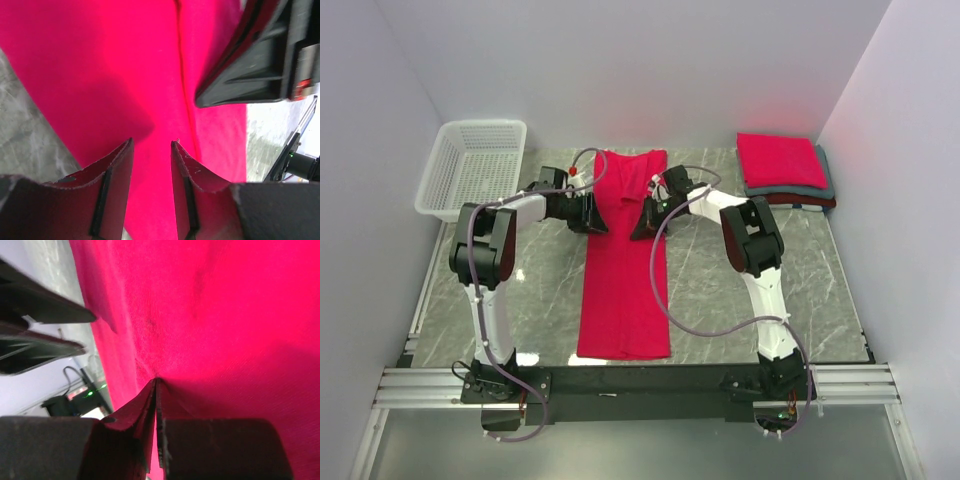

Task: Fold and stack the t-shirts
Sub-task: Fold the tshirt

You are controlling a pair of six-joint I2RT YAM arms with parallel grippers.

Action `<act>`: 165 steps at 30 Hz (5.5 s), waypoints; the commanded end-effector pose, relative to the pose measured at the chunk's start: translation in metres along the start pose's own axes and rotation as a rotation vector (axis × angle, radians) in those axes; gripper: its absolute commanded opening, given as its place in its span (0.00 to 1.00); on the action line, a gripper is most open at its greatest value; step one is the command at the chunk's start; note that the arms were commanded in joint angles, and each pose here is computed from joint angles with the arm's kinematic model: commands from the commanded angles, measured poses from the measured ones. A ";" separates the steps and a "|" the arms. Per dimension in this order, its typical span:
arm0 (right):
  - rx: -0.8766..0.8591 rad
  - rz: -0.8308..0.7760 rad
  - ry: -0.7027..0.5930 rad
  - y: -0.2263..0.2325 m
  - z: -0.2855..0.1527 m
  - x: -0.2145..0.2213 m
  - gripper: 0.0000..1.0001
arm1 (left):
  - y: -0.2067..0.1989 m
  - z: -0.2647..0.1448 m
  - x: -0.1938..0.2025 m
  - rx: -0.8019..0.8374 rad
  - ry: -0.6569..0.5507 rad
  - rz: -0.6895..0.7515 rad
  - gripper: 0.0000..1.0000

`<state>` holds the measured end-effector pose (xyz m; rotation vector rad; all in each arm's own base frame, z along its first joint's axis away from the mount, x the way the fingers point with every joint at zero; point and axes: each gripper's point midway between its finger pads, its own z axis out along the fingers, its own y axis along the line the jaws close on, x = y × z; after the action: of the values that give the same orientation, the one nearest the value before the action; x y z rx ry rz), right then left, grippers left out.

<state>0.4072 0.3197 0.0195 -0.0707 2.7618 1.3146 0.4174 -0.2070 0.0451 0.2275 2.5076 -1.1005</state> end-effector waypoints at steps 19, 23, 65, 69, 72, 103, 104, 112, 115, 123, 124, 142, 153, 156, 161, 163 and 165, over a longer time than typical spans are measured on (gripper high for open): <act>0.079 -0.259 -0.210 0.036 -0.068 -0.092 0.40 | -0.030 -0.023 -0.049 0.037 -0.117 0.201 0.52; 0.173 -0.496 -0.339 0.095 -0.145 -0.072 0.66 | -0.073 -0.100 -0.048 -0.004 -0.285 0.469 0.68; 0.136 -1.735 0.276 0.036 -0.067 0.319 0.67 | -0.060 -0.132 0.269 0.321 0.149 1.615 0.61; 0.190 -1.755 0.289 0.017 -0.060 0.315 0.66 | -0.069 -0.119 0.269 0.316 0.133 1.661 0.57; 0.213 -1.758 0.292 0.007 -0.058 0.313 0.66 | -0.067 -0.111 0.277 0.319 0.158 1.700 0.55; 0.199 -1.670 0.274 0.017 -0.079 0.320 0.00 | -0.094 -0.113 0.275 0.323 0.275 1.676 0.01; 0.199 -1.668 0.270 0.017 -0.080 0.320 0.00 | -0.094 -0.113 0.275 0.321 0.273 1.668 0.01; 0.198 -1.639 0.232 0.024 -0.088 0.307 0.00 | -0.097 -0.115 0.271 0.305 0.267 1.664 0.01; 0.224 -1.634 0.199 0.031 -0.098 0.290 0.00 | -0.100 -0.116 0.259 0.265 0.231 1.669 0.00; 0.302 -1.673 0.136 0.040 -0.114 0.230 0.00 | -0.107 -0.114 0.189 0.188 0.122 1.602 0.01; 0.303 -1.698 0.136 0.042 -0.115 0.223 0.00 | -0.107 -0.113 0.182 0.183 0.112 1.597 0.01; 0.422 -1.732 0.065 0.044 -0.115 0.044 0.00 | -0.064 -0.071 0.002 0.050 -0.070 1.548 0.01; 0.491 -1.700 0.062 0.020 -0.107 -0.027 0.00 | -0.034 -0.044 -0.055 0.001 -0.102 1.526 0.01; 0.510 -1.708 0.053 0.017 -0.104 -0.039 0.00 | -0.029 -0.037 -0.060 -0.004 -0.104 1.523 0.01; 0.532 -1.699 0.041 0.014 -0.098 -0.051 0.00 | -0.021 -0.032 -0.072 -0.046 -0.119 1.522 0.01; 0.582 -1.684 0.024 0.010 -0.100 -0.060 0.03 | -0.016 -0.029 -0.075 -0.060 -0.122 1.509 0.02; 0.618 -1.659 -0.031 0.011 -0.101 -0.073 0.21 | -0.010 -0.026 -0.081 -0.084 -0.131 1.481 0.05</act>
<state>0.4411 0.2438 0.0767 -1.7918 1.7646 0.0861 0.4539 -0.1936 0.0833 1.6149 1.5240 -0.3747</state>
